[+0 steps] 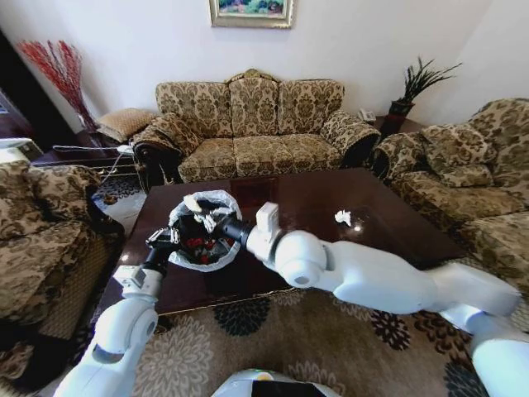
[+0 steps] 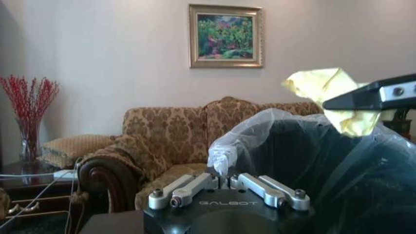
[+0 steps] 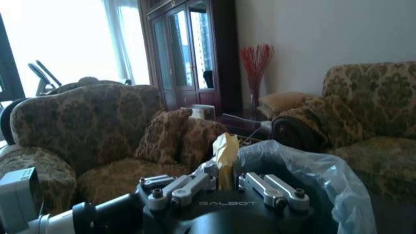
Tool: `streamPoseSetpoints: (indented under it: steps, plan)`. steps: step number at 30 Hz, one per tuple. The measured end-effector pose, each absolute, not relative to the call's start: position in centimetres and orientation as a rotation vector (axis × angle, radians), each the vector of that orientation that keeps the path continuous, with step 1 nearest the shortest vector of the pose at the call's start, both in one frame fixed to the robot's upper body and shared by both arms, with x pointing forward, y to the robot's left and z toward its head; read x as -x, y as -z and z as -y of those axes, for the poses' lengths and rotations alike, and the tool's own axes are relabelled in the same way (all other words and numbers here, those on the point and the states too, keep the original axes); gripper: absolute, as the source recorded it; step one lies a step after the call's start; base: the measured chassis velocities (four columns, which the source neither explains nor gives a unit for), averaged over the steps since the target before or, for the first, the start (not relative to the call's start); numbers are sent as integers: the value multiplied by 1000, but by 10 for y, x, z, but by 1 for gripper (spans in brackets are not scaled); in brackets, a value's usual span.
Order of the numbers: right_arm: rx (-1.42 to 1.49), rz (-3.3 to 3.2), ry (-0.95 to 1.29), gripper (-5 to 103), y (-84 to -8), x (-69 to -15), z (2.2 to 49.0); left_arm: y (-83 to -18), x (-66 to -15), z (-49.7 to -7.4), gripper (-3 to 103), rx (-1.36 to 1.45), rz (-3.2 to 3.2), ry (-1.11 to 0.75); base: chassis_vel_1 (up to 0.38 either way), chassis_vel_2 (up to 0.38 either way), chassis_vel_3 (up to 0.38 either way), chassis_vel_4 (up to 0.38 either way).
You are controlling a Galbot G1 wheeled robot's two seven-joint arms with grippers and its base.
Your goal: Move to the front of the table and place the trash on the table into the trash bin.
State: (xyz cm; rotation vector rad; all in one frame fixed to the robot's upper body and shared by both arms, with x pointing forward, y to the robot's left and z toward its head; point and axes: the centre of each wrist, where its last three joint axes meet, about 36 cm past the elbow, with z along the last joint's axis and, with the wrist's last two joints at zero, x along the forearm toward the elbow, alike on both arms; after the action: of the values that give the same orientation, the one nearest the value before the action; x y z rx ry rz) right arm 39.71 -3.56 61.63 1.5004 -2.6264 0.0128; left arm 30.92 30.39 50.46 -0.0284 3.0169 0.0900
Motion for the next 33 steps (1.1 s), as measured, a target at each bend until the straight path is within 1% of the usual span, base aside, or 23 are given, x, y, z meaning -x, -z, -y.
streamPoseSetpoints:
  steps: [1, 2, 4, 5, 7, 8, 12, 13, 14, 15, 17, 18, 20, 21, 22, 23, 24, 25, 26, 27, 29, 30, 33]
  plan:
    - [-1490, 2620, -13, 16, -616, -398, 34, -505, -310, -304, 4, 29, -3016, -88, 0, 0, 0, 0]
    - [-1490, 2620, -13, 16, -616, -398, 34, -505, -310, -304, 4, 29, -3016, -88, 0, 0, 0, 0]
    - [-1478, 2614, -18, 27, -615, -400, 33, -505, -310, -303, 4, 32, -3018, -83, 0, 0, 0, 0]
    - [-1478, 2614, -18, 27, -615, -400, 33, -505, -310, -303, 4, 32, -3018, -83, 0, 0, 0, 0]
    - [-1463, 2611, -28, 37, -615, -402, 33, -504, -309, -303, 4, 32, -3020, -79, 0, 0, 0, 0]
    - [-1463, 2611, -28, 37, -615, -402, 33, -504, -309, -303, 4, 32, -3020, -79, 0, 0, 0, 0]
    - [-1443, 2603, -41, 59, -616, -400, 35, -504, -309, -302, 4, 33, -3022, -76, 0, 0, 0, 0]
    - [-1443, 2603, -41, 59, -616, -400, 35, -504, -309, -302, 4, 33, -3022, -76, 0, 0, 0, 0]
    - [-1436, 2612, -40, 65, -617, -400, 36, -504, -309, -302, 4, 34, -3022, -76, 0, 0, 0, 0]
    - [-1424, 2627, -36, 65, -618, -401, 37, -504, -309, -302, 4, 34, -3022, -74, 0, 0, 0, 0]
    - [-1375, 2672, -17, 76, -624, -406, 43, -504, -309, -302, 4, 38, -3021, -71, 0, 0, 0, 0]
    - [-1375, 2672, -17, 76, -624, -406, 43, -504, -309, -302, 4, 38, -3021, -71, 0, 0, 0, 0]
    - [-1219, 2764, -39, 86, -628, -421, 61, -506, -308, -304, 4, 49, -3017, -71, 0, 0, 0, 0]
    - [-1219, 2764, -39, 86, -628, -421, 61, -506, -308, -304, 4, 49, -3017, -71, 0, 0, 0, 0]
    - [-1114, 2817, -101, 91, -624, -429, 74, -507, -308, -304, 4, 54, -3016, -70, 0, 0, 0, 0]
    - [-1058, 2843, -140, 91, -621, -434, 82, -507, -308, -304, 4, 58, -3016, -69, 0, 0, 0, 0]
    - [-967, 2880, -202, 96, -615, -440, 95, -507, -307, -304, 4, 61, -3015, -66, 0, 0, 0, 0]
    - [-829, 2925, -273, 99, -602, -448, 116, -508, -306, -303, 4, 62, -3013, -61, 0, 0, 0, 0]
    - [-767, 2941, -291, 100, -596, -450, 127, -508, -305, -303, 4, 62, -3011, -58, 0, 0, 0, 0]
    - [-702, 2954, -300, 100, -590, -451, 138, -508, -304, -302, 4, 64, -3009, -55, 0, 0, 0, 0]
    - [-664, 2956, -295, 100, -586, -452, 145, -509, -303, -302, 4, 68, -3008, -53, 0, 0, 0, 0]
    - [-603, 2947, -266, 100, -575, -450, 156, -509, -301, -302, 4, 76, -3009, -52, 0, 0, 0, 0]
    - [-530, 2932, -231, 100, -561, -446, 169, -510, -299, -302, 4, 82, -3010, -54, 0, 0, 0, 0]
